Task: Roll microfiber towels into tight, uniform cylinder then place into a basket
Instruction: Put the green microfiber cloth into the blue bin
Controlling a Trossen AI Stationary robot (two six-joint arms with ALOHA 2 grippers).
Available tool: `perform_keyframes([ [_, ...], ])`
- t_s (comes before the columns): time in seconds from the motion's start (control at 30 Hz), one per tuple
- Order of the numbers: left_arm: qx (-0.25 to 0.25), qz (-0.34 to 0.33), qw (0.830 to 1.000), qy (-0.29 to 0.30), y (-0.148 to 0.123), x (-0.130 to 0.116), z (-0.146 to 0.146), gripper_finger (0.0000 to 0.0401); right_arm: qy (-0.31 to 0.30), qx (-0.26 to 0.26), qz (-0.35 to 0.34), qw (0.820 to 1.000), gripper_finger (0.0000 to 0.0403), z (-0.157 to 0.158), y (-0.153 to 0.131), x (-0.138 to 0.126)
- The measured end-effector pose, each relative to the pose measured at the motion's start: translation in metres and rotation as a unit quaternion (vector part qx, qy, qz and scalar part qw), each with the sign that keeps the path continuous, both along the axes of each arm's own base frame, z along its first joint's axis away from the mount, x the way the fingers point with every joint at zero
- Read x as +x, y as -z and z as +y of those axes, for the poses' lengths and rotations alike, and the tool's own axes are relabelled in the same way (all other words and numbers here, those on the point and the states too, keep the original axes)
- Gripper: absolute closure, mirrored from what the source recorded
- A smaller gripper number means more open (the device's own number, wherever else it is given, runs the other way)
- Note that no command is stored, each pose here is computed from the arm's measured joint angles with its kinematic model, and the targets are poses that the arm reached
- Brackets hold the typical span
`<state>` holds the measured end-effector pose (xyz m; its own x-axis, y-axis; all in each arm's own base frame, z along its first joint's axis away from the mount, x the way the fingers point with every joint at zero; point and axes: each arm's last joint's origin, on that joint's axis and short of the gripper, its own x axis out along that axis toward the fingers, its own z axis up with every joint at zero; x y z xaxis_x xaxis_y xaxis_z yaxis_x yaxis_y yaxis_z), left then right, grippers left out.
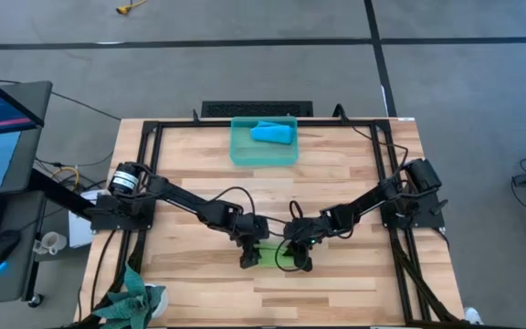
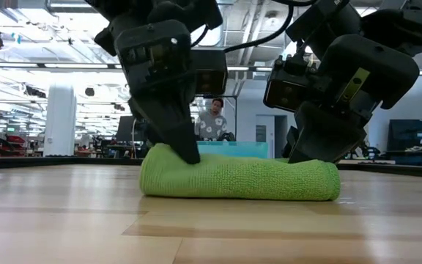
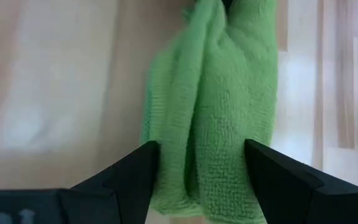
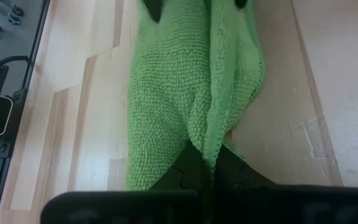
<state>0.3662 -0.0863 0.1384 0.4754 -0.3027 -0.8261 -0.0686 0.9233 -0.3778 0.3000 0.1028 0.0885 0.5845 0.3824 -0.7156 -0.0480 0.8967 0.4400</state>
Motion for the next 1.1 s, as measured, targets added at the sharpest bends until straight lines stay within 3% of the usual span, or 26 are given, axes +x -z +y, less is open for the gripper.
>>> perform_keyframes([
  [0.33, -0.001, -0.007, 1.0, 0.021, 0.009, 0.002, -0.013, 0.0182, -0.001, 0.001, -0.001, 1.0, 0.0383, 0.0, 0.0, 0.0],
  [0.43, 0.004, -0.009, 1.0, 0.022, 0.01, 0.001, -0.015, 0.0219, -0.001, 0.0, -0.001, 1.0, 0.038, 0.0, 0.0, 0.0],
  [0.73, 0.023, -0.019, 0.999, 0.043, 0.008, 0.0, -0.018, 0.0378, -0.021, -0.009, -0.014, 1.0, 0.0384, 0.008, -0.003, 0.003],
  [1.1, 0.04, -0.015, 0.997, 0.058, -0.014, -0.01, -0.014, 0.0359, -0.047, -0.036, -0.03, 0.998, 0.0384, 0.011, -0.024, 0.017],
])
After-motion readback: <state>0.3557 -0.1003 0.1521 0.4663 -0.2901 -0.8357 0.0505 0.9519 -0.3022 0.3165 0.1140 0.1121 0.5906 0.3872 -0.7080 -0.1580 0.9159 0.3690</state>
